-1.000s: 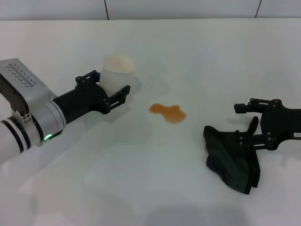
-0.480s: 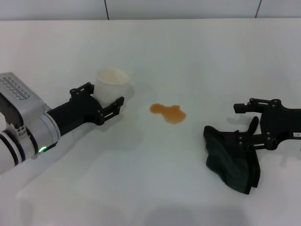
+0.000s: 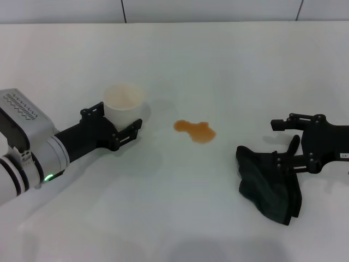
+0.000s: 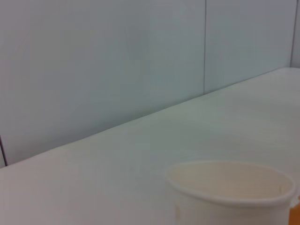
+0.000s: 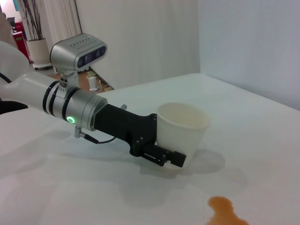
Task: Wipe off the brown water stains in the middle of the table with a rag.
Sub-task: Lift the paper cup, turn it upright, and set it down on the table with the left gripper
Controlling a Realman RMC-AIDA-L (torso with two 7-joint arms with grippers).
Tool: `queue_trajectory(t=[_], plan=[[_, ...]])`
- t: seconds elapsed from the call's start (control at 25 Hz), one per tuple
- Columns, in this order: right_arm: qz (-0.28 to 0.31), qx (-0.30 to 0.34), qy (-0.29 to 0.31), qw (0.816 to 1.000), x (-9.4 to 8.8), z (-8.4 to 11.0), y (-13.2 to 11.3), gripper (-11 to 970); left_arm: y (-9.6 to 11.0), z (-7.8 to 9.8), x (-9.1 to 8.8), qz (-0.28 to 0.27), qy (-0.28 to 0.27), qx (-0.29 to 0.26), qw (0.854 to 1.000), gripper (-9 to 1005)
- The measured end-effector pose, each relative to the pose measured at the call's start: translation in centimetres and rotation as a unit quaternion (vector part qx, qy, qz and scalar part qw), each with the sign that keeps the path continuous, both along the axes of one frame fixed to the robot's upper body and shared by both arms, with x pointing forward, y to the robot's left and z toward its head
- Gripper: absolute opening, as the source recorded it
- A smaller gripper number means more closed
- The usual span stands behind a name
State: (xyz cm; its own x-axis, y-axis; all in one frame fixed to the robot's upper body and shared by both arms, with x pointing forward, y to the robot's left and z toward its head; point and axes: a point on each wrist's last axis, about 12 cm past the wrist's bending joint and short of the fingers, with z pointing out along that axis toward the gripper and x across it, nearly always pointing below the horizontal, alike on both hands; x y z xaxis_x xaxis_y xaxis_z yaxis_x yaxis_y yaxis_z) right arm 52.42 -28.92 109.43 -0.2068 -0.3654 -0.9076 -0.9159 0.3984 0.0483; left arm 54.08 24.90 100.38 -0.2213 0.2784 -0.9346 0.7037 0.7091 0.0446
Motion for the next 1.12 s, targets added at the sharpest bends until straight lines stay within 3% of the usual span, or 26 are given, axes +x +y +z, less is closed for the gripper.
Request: queue_trajectory(t=[0.8,0.96,1.12], plan=[[0.002,0.000,0.000,1.000,0.02,0.09,0.04,869,-0.28,0.22,0.38,-0.007,0.020,-0.010,1.000,707],[0.001,0.000,-0.001,1.000,0.04,0.10,0.04,869,-0.38,0.25,0.45,-0.013,0.021,-0.006,1.000,816],[0.001,0.000,-0.001,1.000,0.05,0.10,0.04,869,-0.36,0.28,0.50,-0.014,0.021,-0.004,1.000,846]])
